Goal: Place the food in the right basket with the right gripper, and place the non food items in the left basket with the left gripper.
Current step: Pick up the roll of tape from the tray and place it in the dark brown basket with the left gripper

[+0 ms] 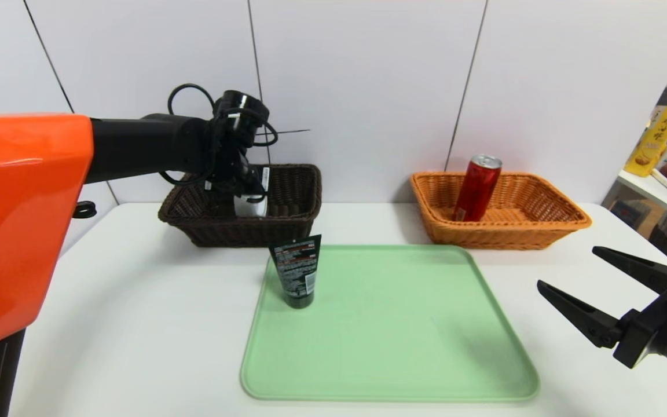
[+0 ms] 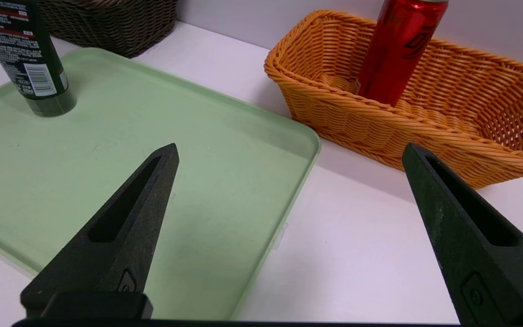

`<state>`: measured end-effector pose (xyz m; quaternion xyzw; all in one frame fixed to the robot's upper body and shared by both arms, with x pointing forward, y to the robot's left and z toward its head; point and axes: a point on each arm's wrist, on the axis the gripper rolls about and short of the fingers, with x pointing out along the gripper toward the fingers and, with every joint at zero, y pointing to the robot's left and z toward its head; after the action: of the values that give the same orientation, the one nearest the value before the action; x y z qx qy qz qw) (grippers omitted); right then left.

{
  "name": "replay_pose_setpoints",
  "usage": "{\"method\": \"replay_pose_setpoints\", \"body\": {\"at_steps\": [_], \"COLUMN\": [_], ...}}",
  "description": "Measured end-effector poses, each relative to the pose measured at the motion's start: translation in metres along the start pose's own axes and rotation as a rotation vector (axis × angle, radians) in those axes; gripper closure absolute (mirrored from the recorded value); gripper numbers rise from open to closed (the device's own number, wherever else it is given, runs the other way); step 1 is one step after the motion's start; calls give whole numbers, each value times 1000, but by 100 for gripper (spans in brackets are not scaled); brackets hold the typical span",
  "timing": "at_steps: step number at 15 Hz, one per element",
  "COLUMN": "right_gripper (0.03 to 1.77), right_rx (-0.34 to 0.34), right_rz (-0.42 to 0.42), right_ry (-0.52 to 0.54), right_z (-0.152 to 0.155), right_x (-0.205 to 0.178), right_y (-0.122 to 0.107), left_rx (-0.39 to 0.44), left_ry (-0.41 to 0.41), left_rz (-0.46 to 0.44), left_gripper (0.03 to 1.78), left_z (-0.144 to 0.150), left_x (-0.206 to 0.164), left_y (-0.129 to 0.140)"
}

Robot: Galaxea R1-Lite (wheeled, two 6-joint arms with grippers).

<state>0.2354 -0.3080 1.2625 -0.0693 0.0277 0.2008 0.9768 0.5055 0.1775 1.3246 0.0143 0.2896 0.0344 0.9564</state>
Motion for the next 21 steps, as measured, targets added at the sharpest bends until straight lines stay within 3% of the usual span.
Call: {"method": "replay_pose_setpoints", "body": {"at_steps": [6,15,18,21], "right_gripper": [11,11,11,11], "right_rx": [1,0,1,0], "right_rz": [2,2,2,2], "right_ry": [0,-1,1,3], "right_z": [0,0,0,0], "right_x": [0,0,0,0], "right_y": [0,0,0,0], "left_rx": [-7,6,-7,-5], "left_ry": [-49,-53,-121,-116], "left_rz": [-5,-3,-16,-16], "left_gripper": [130,130,130,130], "left_z": [7,6,13,11], "left_x": [-6,-7,-6,-4], "left_y": [-1,-1,-3,-3]}}
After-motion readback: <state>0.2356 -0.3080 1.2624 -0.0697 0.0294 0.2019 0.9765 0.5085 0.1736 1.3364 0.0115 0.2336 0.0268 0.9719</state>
